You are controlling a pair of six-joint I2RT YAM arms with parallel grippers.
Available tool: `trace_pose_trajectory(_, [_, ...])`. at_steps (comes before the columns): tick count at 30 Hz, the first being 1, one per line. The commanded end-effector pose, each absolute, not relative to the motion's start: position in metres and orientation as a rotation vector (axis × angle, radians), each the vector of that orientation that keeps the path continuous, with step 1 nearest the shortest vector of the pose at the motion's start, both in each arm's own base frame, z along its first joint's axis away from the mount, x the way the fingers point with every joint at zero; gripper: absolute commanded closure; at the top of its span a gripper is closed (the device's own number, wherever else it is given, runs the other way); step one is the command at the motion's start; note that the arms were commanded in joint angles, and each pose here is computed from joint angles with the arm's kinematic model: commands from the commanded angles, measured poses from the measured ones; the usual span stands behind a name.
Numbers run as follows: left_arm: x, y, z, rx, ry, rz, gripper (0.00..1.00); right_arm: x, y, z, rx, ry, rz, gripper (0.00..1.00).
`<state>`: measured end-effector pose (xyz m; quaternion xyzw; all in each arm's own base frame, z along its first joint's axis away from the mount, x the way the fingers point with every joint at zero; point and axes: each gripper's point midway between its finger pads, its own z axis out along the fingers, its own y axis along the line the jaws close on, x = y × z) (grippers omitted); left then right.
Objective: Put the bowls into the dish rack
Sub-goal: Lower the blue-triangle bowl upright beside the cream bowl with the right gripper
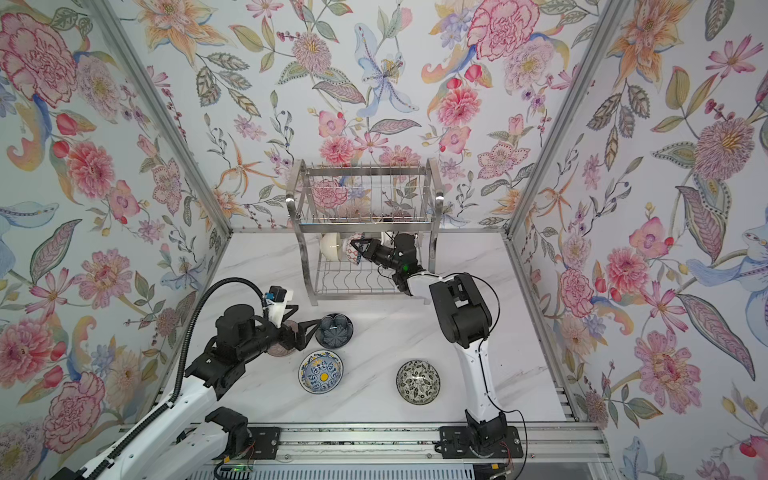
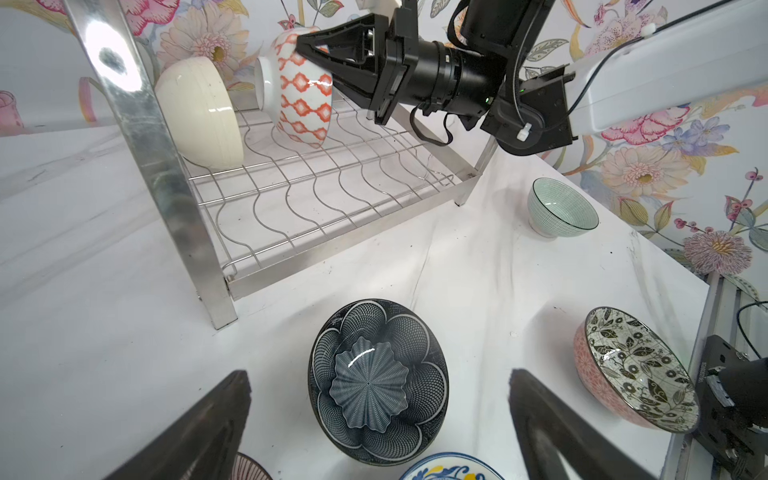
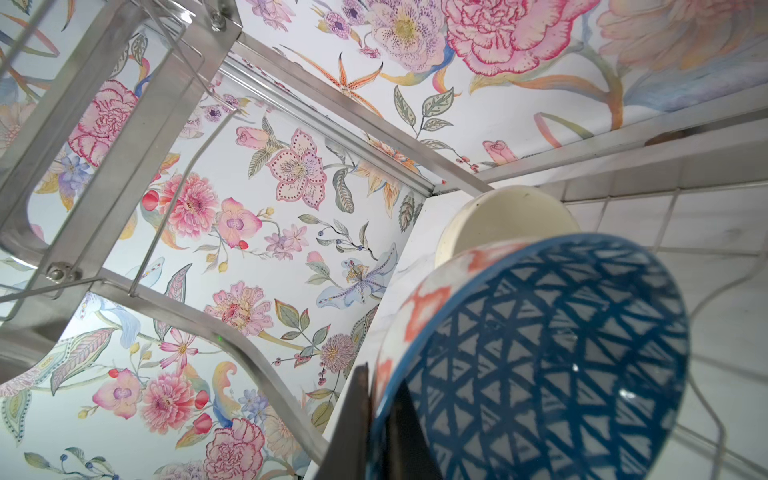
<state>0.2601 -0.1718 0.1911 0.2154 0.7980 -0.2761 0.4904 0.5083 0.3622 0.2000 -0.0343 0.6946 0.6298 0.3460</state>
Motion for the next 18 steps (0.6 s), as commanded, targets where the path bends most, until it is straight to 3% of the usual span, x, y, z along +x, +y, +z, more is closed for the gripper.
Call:
trace_pose_trajectory(1, [0.258, -0.178, 0.194, 0.567, 1.908, -0.692, 0.01, 0.513, 0.366, 0.232, -0.171, 1.693, 1.670, 0.99])
trace_pose_trajectory(18, [0.254, -0.182, 0.197, 0.582, 1.892, -0.722, 0.01, 0.531, 0.376, 0.218, -0.180, 1.719, 1.720, 0.98])
